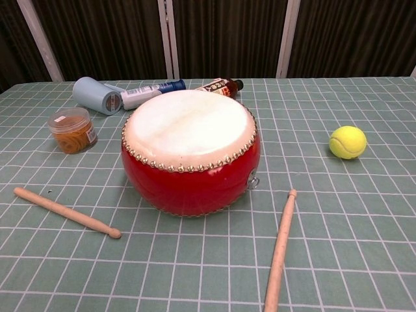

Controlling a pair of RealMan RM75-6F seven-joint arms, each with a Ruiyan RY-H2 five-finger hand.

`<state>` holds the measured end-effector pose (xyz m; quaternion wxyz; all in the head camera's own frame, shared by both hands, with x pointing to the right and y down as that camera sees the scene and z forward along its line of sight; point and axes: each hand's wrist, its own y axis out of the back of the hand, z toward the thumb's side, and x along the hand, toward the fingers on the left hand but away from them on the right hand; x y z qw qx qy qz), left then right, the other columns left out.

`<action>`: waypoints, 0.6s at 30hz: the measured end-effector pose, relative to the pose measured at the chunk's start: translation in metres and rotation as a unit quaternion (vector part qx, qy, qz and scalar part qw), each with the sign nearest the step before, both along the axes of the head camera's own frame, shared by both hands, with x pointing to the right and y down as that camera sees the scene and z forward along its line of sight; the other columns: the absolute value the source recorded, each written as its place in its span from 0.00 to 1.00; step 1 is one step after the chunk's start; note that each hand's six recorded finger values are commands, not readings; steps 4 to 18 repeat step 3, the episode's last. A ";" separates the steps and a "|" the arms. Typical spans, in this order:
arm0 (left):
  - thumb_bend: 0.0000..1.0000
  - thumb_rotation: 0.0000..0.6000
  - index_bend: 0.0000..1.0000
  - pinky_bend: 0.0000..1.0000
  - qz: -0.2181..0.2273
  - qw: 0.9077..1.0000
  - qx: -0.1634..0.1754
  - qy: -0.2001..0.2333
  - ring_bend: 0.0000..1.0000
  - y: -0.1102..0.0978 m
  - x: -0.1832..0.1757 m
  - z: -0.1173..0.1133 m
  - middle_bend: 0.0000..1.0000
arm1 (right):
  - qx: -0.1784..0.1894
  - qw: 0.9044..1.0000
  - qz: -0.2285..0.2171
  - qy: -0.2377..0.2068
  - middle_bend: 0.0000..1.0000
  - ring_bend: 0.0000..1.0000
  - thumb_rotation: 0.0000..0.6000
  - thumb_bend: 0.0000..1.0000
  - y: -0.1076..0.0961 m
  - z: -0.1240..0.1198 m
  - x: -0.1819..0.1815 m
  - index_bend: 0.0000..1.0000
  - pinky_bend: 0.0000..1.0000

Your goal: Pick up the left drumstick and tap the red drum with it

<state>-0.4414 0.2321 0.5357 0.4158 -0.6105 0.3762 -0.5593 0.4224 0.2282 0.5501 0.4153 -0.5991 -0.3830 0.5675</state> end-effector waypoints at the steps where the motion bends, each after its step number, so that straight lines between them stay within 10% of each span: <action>1: 0.00 1.00 0.00 0.00 0.001 1.000 0.003 -0.003 0.00 0.002 -0.003 -0.002 0.00 | 0.003 1.000 -0.002 -0.001 0.00 0.00 1.00 0.35 0.000 0.000 -0.001 0.00 0.04; 18: 0.00 1.00 0.00 0.00 0.003 1.000 0.008 -0.006 0.00 0.007 -0.007 -0.005 0.00 | 0.005 1.000 -0.005 -0.001 0.00 0.00 1.00 0.35 0.001 0.000 -0.002 0.00 0.04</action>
